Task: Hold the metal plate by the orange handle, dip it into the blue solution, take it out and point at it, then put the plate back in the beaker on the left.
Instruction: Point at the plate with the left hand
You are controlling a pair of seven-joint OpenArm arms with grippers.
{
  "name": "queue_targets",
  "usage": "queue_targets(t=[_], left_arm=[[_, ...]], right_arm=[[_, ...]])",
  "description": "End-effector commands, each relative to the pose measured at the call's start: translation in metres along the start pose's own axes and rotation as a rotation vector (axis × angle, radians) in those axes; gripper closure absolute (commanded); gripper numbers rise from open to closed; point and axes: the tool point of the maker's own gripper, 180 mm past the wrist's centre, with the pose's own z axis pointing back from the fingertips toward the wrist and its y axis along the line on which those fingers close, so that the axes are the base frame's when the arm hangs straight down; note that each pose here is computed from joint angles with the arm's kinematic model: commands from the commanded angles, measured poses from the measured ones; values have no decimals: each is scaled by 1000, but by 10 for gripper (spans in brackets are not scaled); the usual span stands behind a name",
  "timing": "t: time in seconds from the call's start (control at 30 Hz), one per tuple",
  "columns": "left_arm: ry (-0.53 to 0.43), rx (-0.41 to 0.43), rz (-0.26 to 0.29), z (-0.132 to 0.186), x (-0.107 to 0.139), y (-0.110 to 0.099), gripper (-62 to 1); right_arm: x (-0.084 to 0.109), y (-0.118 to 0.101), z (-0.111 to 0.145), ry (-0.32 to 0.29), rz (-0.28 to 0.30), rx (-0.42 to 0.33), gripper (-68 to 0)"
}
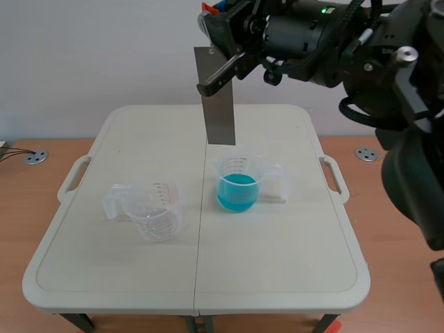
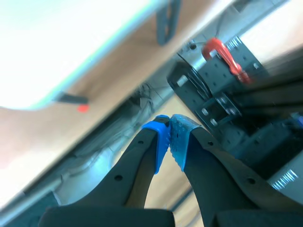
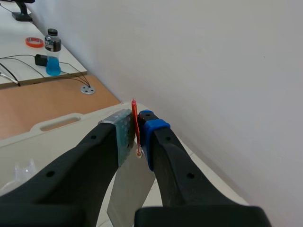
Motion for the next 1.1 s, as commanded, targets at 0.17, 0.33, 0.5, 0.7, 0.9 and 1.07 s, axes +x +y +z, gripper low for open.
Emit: queue_targets(t=[0.17, 0.33, 0.5, 0.7, 0.9, 1.07], left_arm=[[-149, 76, -116, -12, 54, 41, -23], [-248, 99, -188, -18, 93, 60, -23], [-317, 88, -232, -31, 120, 70, -23], [-388, 54, -283, -59, 154, 79, -23], [-444, -4, -331, -89, 189, 74, -23], [-469, -83, -358, -112, 211, 58, -23]], right_arm=[[18, -28, 16, -60, 78, -39, -15], [17, -32, 22, -55, 80, -28, -15], [17, -36, 25, -55, 85, -28, -15], [18, -32, 25, -62, 77, -4, -15], [16, -32, 25, -50, 75, -4, -15], [17, -32, 25, -52, 73, -4, -15]])
